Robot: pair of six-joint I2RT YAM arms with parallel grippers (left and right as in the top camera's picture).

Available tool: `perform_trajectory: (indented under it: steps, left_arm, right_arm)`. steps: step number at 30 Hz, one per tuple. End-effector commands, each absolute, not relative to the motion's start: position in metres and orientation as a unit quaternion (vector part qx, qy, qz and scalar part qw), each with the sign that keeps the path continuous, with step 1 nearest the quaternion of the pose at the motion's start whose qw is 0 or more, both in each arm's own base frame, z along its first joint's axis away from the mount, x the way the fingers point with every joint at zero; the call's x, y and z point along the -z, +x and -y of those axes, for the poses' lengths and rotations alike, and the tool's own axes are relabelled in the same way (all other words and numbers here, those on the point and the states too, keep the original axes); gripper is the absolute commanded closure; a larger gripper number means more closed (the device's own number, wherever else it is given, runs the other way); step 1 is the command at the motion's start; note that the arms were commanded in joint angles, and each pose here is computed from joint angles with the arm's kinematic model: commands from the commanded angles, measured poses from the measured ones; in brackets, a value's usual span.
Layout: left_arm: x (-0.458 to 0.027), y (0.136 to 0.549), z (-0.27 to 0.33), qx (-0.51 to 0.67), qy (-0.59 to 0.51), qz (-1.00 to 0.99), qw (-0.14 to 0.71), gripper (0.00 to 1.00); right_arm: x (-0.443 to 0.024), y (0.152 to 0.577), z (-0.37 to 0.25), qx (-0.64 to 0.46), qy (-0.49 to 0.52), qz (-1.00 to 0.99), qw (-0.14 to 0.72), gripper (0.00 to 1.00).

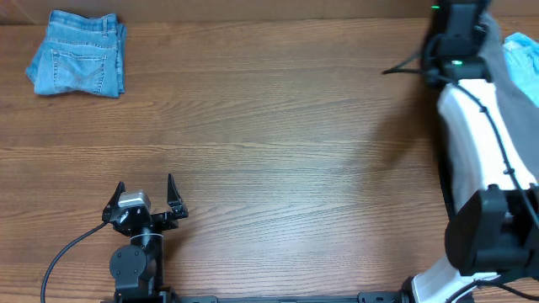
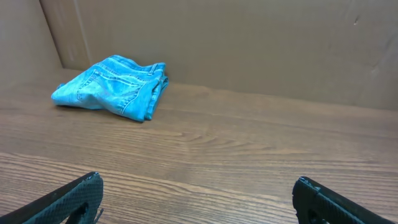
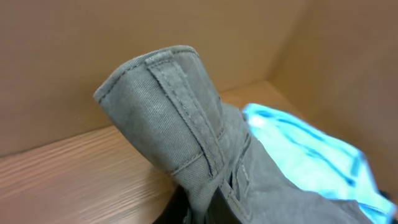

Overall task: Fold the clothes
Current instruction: 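Drag the shorts left onto the table center with the right gripper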

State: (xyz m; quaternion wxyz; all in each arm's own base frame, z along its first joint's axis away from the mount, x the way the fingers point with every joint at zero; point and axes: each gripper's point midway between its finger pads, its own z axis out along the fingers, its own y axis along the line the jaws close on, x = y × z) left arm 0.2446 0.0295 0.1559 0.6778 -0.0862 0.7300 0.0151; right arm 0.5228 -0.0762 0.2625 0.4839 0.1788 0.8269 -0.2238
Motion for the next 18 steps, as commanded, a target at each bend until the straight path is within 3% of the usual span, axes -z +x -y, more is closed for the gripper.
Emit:
perform_trajectory:
  steps: [1, 9, 18]
  left_arm:
    - [-0.158, 0.244, -0.034, -0.026, -0.089, -0.726, 0.682, 0.00]
    - [-0.158, 0.244, -0.034, -0.026, -0.089, -0.726, 0.682, 0.00]
    - [-0.158, 0.244, -0.034, -0.026, -0.089, -0.726, 0.682, 0.00]
  right_arm:
    - [-0.267, 0.530, -0.009, 0.138, 0.129, -0.843, 0.505, 0.96]
    - [-0.219, 0.501, -0.221, -0.156, 0.083, -0.885, 0.431, 0.96]
    - [-0.155, 0.409, -0.384, -0.242, -0.032, -0.912, 0.329, 0.96]
